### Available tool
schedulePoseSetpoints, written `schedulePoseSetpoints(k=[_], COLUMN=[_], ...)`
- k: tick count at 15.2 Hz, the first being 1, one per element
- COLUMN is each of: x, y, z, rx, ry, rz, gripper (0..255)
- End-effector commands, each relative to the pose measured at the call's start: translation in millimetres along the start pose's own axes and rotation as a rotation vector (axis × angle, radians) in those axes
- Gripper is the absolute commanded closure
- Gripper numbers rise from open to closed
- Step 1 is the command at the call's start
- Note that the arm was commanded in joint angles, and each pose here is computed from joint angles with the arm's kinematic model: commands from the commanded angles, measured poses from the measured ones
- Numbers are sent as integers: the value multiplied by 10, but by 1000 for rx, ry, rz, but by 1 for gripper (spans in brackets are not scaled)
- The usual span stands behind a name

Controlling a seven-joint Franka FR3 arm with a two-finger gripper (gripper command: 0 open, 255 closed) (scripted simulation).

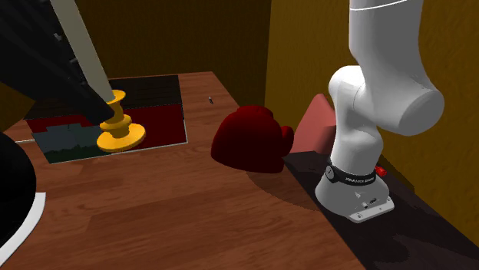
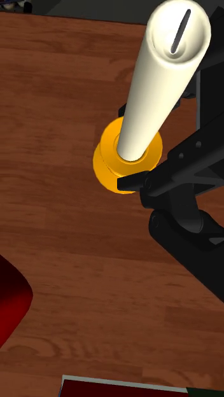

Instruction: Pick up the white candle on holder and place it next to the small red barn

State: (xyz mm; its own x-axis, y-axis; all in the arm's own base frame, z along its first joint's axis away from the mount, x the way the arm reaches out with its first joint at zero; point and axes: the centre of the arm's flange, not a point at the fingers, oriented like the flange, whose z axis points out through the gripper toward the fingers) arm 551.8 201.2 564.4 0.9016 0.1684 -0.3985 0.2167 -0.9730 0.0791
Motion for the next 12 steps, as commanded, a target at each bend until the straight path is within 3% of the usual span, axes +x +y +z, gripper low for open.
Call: schedulePoseSetpoints(k=[1,12], x=[-62,-337], y=[262,1667], z=[47,289], rx=[0,0], ry=[0,0], rz=[-1,-1], gripper=[255,255])
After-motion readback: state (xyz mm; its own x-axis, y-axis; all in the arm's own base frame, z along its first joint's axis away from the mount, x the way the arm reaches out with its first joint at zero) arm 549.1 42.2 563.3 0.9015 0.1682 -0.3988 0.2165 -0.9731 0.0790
